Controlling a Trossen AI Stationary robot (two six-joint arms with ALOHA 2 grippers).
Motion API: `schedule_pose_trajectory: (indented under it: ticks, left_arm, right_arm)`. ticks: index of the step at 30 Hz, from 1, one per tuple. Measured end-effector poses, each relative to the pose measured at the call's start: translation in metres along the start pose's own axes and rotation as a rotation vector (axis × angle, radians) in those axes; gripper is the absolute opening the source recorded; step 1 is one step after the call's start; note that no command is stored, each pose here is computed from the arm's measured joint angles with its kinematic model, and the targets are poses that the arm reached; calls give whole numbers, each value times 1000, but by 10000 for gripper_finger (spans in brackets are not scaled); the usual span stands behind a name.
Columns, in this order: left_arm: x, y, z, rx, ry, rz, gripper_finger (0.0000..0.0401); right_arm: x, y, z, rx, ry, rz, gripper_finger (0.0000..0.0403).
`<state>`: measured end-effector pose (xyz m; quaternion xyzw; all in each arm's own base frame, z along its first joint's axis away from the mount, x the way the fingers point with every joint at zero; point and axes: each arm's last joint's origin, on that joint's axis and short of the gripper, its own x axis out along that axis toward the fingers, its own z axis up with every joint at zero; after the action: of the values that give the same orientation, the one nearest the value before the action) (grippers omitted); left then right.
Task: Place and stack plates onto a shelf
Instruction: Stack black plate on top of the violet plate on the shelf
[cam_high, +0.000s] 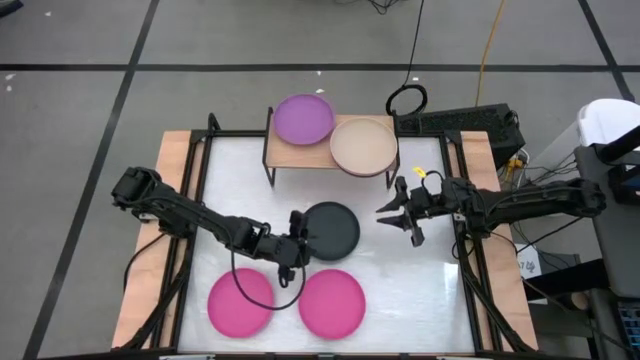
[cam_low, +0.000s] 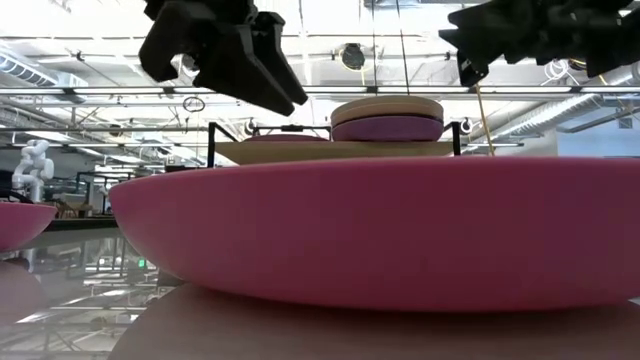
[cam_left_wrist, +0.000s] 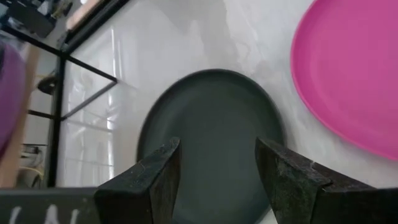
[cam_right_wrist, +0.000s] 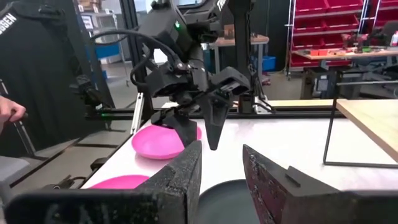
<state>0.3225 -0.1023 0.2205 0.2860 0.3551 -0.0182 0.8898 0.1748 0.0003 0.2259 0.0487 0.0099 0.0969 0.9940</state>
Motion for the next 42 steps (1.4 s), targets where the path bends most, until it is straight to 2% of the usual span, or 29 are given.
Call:
schedule_pose_trajectory:
  ticks: [10,17,22,30,34,40,42]
  left_arm:
    - [8,-11,-23,-25,49,-51,209]
    - [13,-12,-33,19,52,-91,209]
    - [31,-17,-41,60,70,-153,209]
    - [63,-25,-58,72,145,-177,207]
    - [69,-22,-62,67,162,-172,164]
    - [68,-16,-62,103,166,-145,24]
    - [64,-14,-56,115,143,-137,15]
  right_arm:
    - [0,0,-1,5,1,-1,102]
    - [0,0,1,-16,-21,2,102]
    - [0,0,3,-21,-43,3,102]
    - [0,0,2,-13,-31,3,102]
    - [0,0,2,-15,-32,3,102]
    - [0,0,2,-13,-31,3,102]
    - [0,0,2,-11,-30,3,102]
